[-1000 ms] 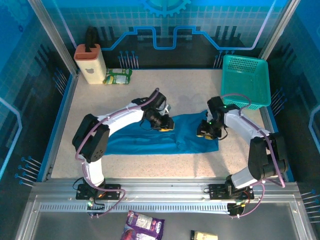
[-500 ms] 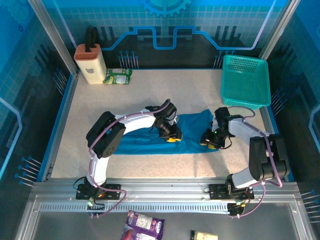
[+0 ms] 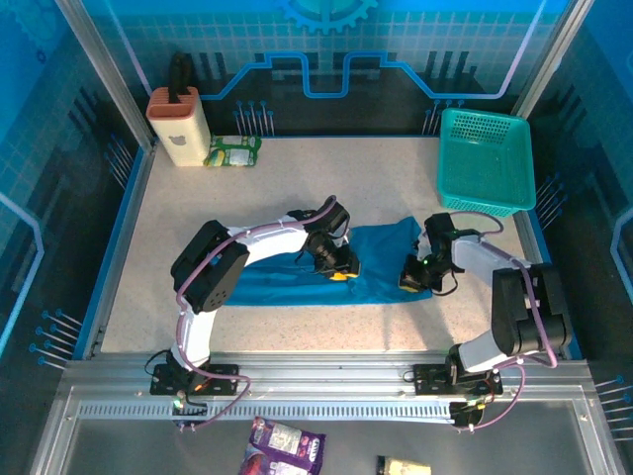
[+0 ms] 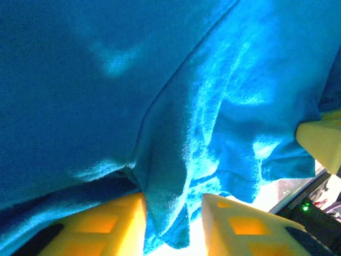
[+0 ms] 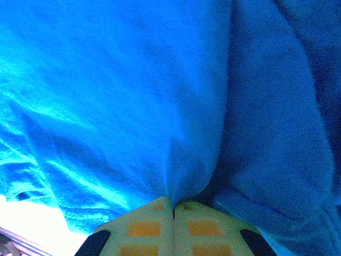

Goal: Fold the inside-out t-shirt

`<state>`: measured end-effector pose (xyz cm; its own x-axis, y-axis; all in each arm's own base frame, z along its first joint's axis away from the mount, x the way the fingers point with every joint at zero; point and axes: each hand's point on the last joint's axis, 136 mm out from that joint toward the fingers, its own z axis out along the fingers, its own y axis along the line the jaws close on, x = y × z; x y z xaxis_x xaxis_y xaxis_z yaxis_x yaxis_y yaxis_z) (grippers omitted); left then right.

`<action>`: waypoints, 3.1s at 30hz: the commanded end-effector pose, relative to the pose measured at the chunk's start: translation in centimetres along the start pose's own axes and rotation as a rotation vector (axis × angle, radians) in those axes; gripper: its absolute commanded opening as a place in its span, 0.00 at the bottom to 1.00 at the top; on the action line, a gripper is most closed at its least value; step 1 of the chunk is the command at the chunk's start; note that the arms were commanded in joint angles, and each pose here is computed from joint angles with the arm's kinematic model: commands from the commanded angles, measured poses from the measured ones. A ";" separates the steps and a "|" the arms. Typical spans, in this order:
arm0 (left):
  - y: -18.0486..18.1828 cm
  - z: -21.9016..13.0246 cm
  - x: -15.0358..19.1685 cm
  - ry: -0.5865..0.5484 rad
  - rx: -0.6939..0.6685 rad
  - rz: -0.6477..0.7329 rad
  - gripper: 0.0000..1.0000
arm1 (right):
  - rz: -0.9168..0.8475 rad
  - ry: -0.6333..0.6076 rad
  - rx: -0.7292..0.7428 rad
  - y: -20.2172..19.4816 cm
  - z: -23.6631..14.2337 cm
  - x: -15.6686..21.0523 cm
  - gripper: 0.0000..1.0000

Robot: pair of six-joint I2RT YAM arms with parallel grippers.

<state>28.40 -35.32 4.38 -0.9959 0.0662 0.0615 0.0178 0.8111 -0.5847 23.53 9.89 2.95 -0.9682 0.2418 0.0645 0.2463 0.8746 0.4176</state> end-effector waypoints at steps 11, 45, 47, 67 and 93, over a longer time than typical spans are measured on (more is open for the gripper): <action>-1.9 -2.2 0.6 -0.028 0.051 0.024 0.00 | -0.030 -0.066 0.002 1.2 -5.6 1.8 0.00; 0.8 -5.5 -0.4 -0.132 -0.040 0.035 0.21 | -0.020 -0.192 0.110 0.3 -5.6 -4.5 0.33; 2.1 -7.2 -0.9 -0.168 -0.045 0.012 0.21 | -0.041 -0.219 0.161 0.0 -6.2 -6.5 0.35; 24.4 -15.7 -3.8 -0.346 -0.103 -0.471 0.06 | -0.057 -0.154 0.137 0.3 -0.5 -13.5 0.28; 25.8 -21.0 -0.5 -0.444 -0.093 -0.628 0.16 | -0.055 -0.169 0.130 0.6 -4.2 -11.1 0.35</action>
<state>33.75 -2.98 5.71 -0.7628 -0.6464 0.0177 -0.5406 0.6224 -0.5659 35.89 4.86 4.82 -0.9470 0.2983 -0.1195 0.2506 0.9183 0.3065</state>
